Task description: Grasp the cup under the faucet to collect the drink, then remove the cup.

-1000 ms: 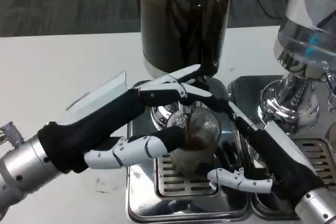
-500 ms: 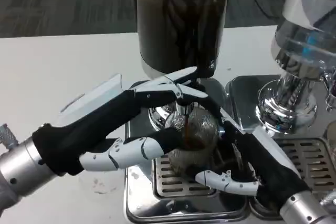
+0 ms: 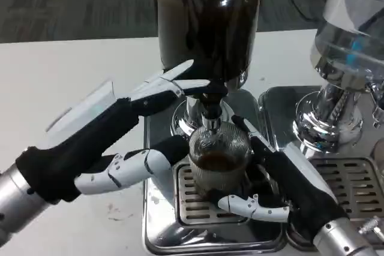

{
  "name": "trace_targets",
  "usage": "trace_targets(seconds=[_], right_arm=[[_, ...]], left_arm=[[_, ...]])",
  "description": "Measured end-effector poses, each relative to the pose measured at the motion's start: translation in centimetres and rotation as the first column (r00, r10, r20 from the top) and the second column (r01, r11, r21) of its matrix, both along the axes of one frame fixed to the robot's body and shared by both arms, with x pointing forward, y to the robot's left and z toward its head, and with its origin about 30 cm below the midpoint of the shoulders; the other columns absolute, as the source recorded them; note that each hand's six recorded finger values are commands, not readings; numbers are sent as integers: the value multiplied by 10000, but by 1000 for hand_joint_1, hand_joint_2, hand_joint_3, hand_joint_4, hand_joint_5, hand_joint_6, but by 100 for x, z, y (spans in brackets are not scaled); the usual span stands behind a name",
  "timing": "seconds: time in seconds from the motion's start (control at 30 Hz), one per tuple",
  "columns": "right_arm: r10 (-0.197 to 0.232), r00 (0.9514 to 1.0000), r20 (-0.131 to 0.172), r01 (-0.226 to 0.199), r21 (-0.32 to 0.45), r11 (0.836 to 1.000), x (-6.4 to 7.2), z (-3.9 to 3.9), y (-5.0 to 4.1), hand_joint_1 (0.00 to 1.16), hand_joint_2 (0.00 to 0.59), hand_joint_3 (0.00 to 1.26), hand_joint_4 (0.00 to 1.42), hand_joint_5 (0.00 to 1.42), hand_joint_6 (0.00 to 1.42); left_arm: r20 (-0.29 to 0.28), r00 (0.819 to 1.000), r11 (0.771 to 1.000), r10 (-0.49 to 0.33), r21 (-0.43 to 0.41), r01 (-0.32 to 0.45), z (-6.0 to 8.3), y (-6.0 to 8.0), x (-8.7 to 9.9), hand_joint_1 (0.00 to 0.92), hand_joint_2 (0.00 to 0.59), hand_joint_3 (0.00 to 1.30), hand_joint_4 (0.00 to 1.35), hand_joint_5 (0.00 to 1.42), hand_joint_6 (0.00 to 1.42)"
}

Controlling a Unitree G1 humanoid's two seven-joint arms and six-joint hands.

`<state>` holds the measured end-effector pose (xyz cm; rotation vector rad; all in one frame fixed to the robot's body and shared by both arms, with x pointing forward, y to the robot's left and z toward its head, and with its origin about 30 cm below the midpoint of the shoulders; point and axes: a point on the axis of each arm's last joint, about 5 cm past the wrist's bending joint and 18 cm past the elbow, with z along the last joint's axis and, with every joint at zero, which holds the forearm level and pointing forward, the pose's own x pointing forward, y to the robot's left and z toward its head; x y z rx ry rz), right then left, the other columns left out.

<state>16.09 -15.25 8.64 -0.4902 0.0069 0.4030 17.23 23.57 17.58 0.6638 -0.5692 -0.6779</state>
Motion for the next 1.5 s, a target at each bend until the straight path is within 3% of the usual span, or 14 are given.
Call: trace_targets(seconds=[0.3,0.4,0.47,0.57,0.63,0.8,1.0,1.03,1.13,1.3,1.5], right_arm=[[-126,9998,155,124,185,9998,-7,-43,33,747,136,0,0,0,163],[-285,9991,318,272,413,9988,-15,-68,65,747,136,0,0,0,178],[-364,9990,260,351,471,9983,-19,-98,76,748,136,0,0,0,180],[-436,9986,290,417,621,9972,-22,-127,106,748,136,0,0,0,196],[-447,9985,306,425,693,9967,-20,-138,122,748,136,0,0,0,198],[-526,9979,385,494,808,9955,-12,-156,144,759,140,0,0,50,233],[-673,9968,423,633,892,9940,2,-175,158,775,140,0,34,117,256],[-678,9967,439,637,900,9939,11,-176,159,778,142,0,44,128,265],[-676,9967,446,631,962,9934,16,-183,162,799,138,0,58,157,299],[-794,9956,491,735,1111,9911,13,-210,181,826,137,0,100,207,358],[-669,9968,435,613,1202,9909,4,-222,219,841,134,0,126,245,408]], left_arm=[[1076,9812,9871,1602,-150,-1595,4,101,-141,0,239,99,0,0,0],[1220,9612,9685,2474,-603,-2416,-54,181,-229,0,235,141,0,5,0],[1216,9469,9538,2975,-806,-2893,-87,237,-283,0,235,213,0,47,0],[1206,9059,9094,4059,-1520,-3872,-174,321,-400,0,230,251,0,70,0],[1205,8913,8936,4372,-1699,-4154,-196,344,-437,0,230,253,0,72,0],[503,8342,8259,5492,-1855,-5325,-346,443,-586,0,229,272,0,90,0],[-265,7917,7787,6104,-1628,-6058,-520,474,-679,0,250,300,0,124,0],[-531,7770,7641,6272,-1511,-6271,-578,496,-711,0,250,301,0,126,0],[-1075,7543,7481,6477,-982,-6563,-687,527,-790,0,246,314,0,132,0],[-1454,7319,7299,6657,-769,-6792,-750,552,-862,0,246,320,0,139,0],[-1600,7265,7273,6683,-643,-6833,-766,555,-904,0,247,345,0,153,0]])
